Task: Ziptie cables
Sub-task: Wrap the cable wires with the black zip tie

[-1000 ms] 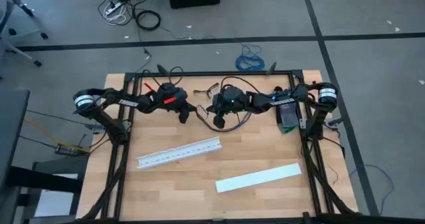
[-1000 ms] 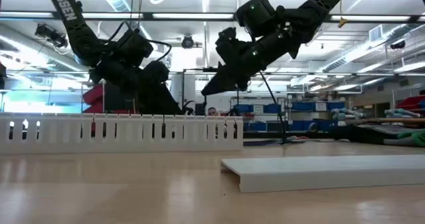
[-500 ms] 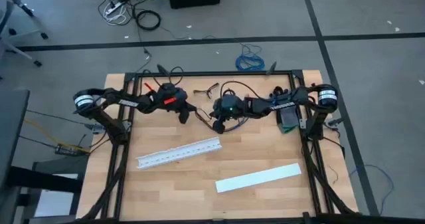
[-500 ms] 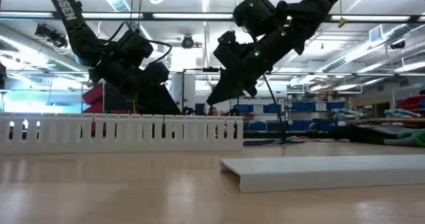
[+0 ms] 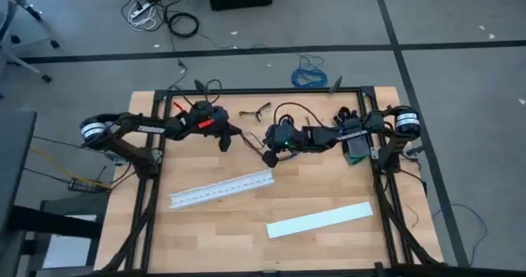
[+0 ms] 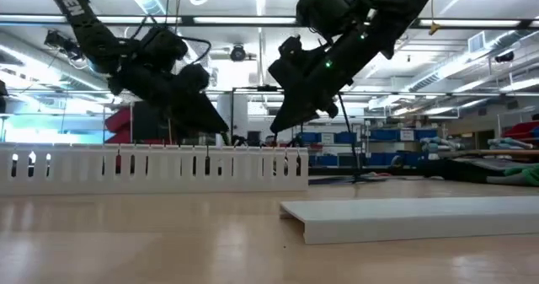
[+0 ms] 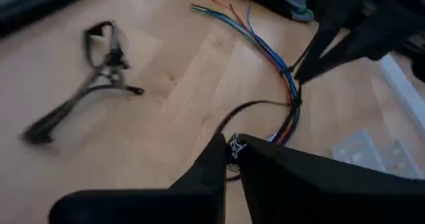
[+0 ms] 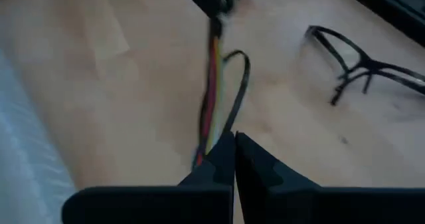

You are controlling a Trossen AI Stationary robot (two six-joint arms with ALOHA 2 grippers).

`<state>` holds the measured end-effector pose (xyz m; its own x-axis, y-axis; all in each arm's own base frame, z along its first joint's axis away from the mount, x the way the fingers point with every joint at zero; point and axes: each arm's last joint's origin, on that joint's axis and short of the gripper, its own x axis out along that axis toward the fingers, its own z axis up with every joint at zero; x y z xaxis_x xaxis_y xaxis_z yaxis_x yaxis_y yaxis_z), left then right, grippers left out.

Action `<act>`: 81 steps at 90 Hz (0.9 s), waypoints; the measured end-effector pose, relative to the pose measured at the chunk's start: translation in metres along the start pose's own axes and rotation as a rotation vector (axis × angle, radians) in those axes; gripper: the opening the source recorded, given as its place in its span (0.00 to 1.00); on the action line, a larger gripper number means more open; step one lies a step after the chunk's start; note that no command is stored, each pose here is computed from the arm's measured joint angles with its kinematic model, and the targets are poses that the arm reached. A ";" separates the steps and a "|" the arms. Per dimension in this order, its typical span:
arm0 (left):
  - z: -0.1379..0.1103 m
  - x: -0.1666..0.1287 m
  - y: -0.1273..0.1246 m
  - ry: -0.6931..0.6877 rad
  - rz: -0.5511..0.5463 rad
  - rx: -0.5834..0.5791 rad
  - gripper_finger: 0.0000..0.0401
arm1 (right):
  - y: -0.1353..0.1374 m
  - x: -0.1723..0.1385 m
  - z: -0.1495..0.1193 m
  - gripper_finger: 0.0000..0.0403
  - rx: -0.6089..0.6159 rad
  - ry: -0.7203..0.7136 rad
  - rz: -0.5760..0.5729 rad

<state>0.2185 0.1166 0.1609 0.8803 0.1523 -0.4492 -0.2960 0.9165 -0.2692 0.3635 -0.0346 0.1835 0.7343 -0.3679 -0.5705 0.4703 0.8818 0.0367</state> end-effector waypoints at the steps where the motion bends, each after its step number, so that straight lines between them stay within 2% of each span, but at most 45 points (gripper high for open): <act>1: 0.000 -0.002 0.000 -0.002 0.006 0.005 0.02 | 0.000 0.000 0.000 0.00 0.001 -0.004 0.001; 12: -0.002 -0.015 -0.005 -0.015 0.011 0.016 0.02 | 0.002 -0.003 0.009 0.00 0.018 -0.078 0.029; 23: -0.018 -0.018 -0.011 -0.005 0.022 0.029 0.02 | 0.009 -0.003 0.021 0.00 0.053 -0.186 0.163; 29: -0.027 -0.018 -0.014 -0.014 0.014 0.038 0.02 | 0.014 -0.003 0.022 0.00 0.068 -0.219 0.193; 41: -0.042 -0.021 -0.021 -0.046 0.019 0.060 0.02 | 0.019 -0.004 0.021 0.00 0.069 -0.227 0.194; 51: -0.044 -0.024 -0.026 -0.113 -0.004 0.048 0.02 | 0.020 -0.005 0.021 0.00 0.075 -0.229 0.195; 60: -0.051 -0.024 -0.029 -0.086 -0.014 0.043 0.02 | 0.020 -0.004 0.018 0.00 0.072 -0.208 0.190; 68: -0.051 -0.024 -0.029 -0.096 0.007 0.051 0.09 | 0.020 -0.004 0.017 0.00 0.068 -0.196 0.187; 81: -0.050 -0.024 -0.029 -0.112 0.009 0.144 0.30 | 0.020 -0.003 0.015 0.00 0.061 -0.173 0.189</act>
<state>0.1875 0.0679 0.1374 0.9161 0.1936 -0.3511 -0.2550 0.9571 -0.1377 0.3776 -0.0206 0.1986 0.8823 -0.2481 -0.4001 0.3415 0.9222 0.1813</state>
